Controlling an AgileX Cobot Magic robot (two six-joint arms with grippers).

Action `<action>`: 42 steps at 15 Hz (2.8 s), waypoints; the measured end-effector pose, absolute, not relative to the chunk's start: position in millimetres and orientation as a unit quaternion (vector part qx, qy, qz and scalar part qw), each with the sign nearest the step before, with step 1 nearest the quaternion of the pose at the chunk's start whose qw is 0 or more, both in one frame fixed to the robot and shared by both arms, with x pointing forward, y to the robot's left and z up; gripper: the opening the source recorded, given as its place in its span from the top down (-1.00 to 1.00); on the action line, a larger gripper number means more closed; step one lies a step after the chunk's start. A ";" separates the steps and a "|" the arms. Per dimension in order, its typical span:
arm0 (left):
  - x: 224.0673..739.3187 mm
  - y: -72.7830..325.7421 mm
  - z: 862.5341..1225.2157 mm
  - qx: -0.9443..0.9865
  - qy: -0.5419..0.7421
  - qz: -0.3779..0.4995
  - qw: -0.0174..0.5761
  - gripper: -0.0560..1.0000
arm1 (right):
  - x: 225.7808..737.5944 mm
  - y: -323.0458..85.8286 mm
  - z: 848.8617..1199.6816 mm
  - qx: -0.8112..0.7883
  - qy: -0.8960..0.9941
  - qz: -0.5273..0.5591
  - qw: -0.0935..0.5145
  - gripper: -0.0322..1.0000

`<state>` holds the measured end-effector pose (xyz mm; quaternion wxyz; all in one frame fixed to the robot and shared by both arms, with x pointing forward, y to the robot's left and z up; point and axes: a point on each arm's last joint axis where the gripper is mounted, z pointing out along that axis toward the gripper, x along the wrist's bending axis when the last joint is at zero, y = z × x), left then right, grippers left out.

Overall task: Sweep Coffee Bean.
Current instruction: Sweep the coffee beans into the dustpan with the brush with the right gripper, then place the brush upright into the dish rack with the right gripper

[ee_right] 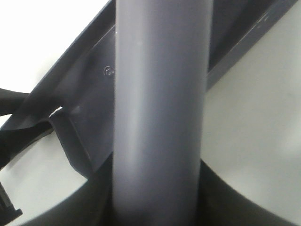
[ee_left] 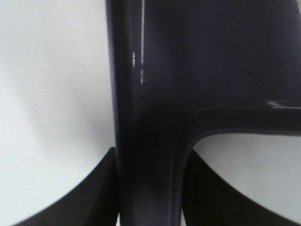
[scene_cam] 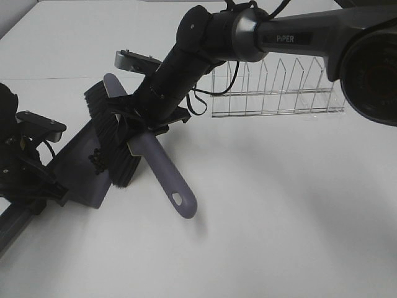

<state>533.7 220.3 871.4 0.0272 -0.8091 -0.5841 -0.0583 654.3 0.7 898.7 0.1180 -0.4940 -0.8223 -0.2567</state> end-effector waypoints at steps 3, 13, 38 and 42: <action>533.7 220.3 871.4 -0.809 -0.584 -0.058 0.027 0.26 | 654.8 -2.0 918.3 -0.477 -0.835 -0.259 0.095 0.26; 530.2 221.6 870.7 -0.806 -0.588 -0.045 0.048 0.26 | 652.2 -46.9 925.7 -0.498 -0.865 -0.042 -0.046 0.26; 529.6 221.2 869.6 -0.803 -0.592 -0.039 0.050 0.26 | 658.5 39.0 900.1 -0.504 -0.788 -0.352 0.023 0.26; 529.5 221.1 869.6 -0.803 -0.593 -0.039 0.050 0.26 | 658.2 36.5 940.5 -0.470 -0.796 -0.382 -0.013 0.26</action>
